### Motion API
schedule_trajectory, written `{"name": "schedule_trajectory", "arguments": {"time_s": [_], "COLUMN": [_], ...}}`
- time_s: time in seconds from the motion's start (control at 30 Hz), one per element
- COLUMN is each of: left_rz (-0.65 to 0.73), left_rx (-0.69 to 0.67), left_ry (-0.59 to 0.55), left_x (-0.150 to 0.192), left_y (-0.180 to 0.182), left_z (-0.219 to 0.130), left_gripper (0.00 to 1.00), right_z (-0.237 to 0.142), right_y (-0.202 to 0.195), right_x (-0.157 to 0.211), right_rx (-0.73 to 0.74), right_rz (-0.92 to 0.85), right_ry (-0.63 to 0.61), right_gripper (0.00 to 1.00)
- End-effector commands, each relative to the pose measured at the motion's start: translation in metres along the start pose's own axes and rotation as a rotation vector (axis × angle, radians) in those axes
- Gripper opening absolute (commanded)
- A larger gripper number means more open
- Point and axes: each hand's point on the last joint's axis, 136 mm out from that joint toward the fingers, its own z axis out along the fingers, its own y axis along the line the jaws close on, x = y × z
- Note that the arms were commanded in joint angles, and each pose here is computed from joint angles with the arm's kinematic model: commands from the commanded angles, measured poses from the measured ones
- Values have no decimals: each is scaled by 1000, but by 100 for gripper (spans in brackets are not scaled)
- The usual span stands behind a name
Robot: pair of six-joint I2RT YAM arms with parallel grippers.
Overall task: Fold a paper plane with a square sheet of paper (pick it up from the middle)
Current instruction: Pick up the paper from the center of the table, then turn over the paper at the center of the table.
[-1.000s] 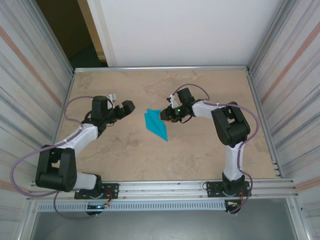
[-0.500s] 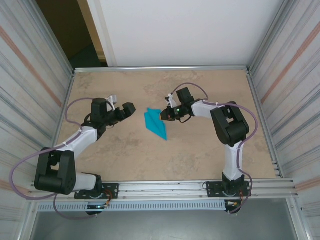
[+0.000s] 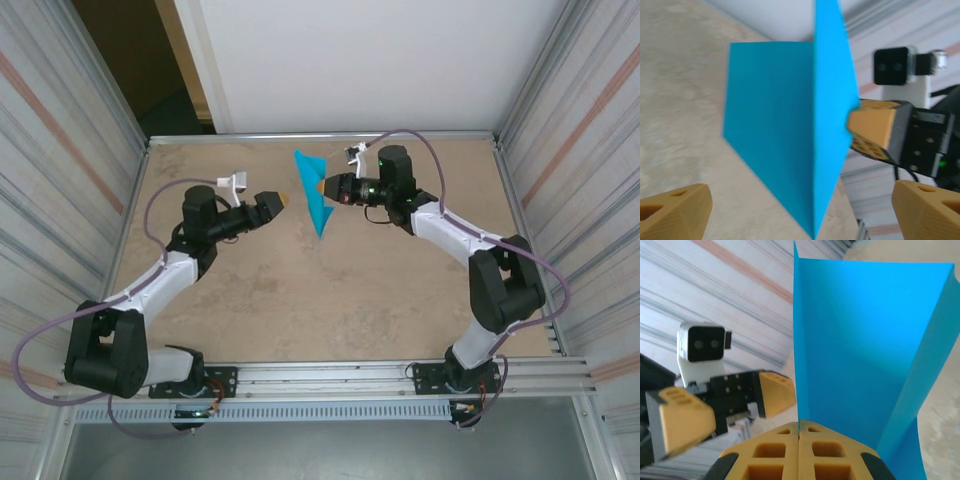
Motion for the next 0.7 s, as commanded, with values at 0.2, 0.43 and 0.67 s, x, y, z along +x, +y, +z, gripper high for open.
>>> {"name": "schedule_trajectory", "arguments": {"time_s": [0.2,0.43,0.67], "left_rz": [60,70,66], "left_rx": [202,262,276], "left_ry": [15,61,77], "left_x": [-16,-12,-12], "left_y": [-57,-66,-67], "left_z": [20,26,30], "left_gripper": [80,66,50], "right_z": [-10,-9,-5], "right_y": [44,50,51], "right_x": [-30,-29,-31], "right_rx": [-160,-187,-209], "right_rz": [75,81,90], "right_ry": [-98,-83,-74], "right_gripper": [1,2,2]}}
